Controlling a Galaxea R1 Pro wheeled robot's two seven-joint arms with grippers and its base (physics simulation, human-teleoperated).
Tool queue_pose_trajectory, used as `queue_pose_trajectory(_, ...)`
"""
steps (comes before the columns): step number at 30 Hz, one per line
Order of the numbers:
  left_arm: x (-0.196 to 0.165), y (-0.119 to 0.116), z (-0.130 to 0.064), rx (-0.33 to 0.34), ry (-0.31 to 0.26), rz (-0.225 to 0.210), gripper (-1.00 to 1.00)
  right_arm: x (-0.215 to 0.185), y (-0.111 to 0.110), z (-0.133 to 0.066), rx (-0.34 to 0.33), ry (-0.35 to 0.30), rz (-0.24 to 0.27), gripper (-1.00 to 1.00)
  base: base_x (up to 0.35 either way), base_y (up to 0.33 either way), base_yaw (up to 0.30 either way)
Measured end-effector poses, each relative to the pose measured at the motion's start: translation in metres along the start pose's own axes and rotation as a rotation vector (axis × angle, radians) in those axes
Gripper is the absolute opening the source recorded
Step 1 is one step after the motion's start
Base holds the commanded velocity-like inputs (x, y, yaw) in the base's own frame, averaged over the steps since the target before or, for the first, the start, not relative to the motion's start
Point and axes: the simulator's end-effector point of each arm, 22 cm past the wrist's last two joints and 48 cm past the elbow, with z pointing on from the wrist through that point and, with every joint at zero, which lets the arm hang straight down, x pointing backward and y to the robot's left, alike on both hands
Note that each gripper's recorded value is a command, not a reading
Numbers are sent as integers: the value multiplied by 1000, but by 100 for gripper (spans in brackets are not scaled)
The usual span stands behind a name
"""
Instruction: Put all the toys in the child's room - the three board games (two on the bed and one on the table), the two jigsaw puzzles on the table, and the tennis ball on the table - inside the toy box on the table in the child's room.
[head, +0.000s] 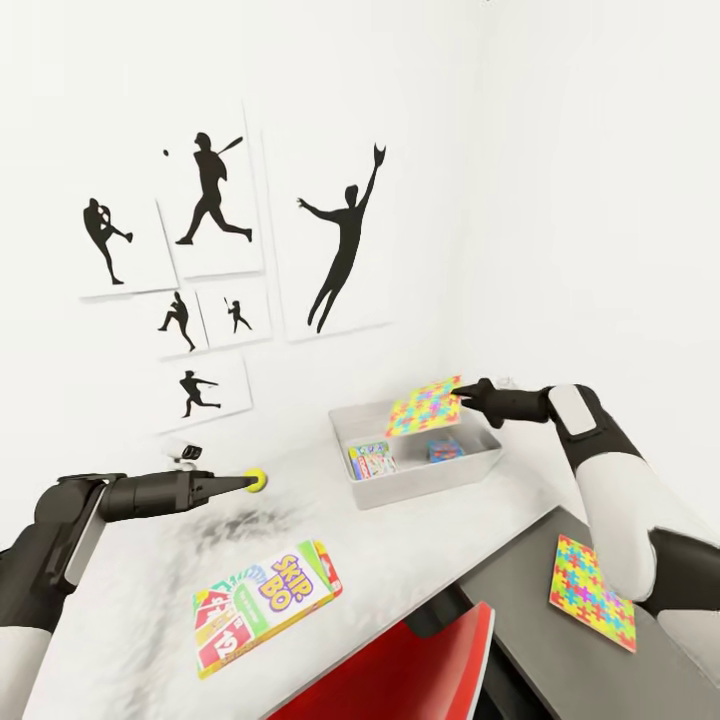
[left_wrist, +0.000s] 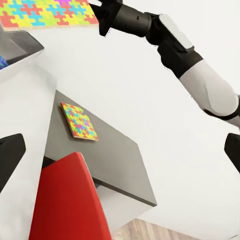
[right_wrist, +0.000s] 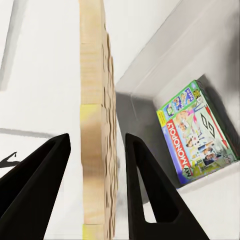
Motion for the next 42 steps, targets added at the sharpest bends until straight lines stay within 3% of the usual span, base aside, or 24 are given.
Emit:
queue_pose_trajectory(8,-3,-7,-2,-1,0,0,100,16,28,21,-6,31,3,-100,0,0,0)
queue_pose_trajectory(12,-5,-10,-2,-1,-1,0,100,27,33,27,17,57,-41,-100,0,0,0)
queue_pose_trajectory(19,-7,-16,-3,-1,0,0,100,26,36,26,31,42,-67,-100,0,0,0)
queue_pose_trajectory(25,-8,-20,-3,-2,2,-1,100,32,39,28,61,54,-139,-100,0,0,0)
queue_pose_trajectory(29,-9,-22,-3,-1,1,-1,100,31,37,26,71,52,-157,-100,0,0,0)
queue_pose_trajectory(34,-9,-22,-4,-1,1,-1,100,32,57,25,3,48,-184,-100,0,0,0)
queue_pose_trajectory(37,-9,-22,-4,-1,0,-1,100,33,66,25,-8,54,-226,-100,0,0,0)
queue_pose_trajectory(42,-9,-20,-4,-2,0,-5,100,34,64,26,-6,60,-236,-100,0,0,0)
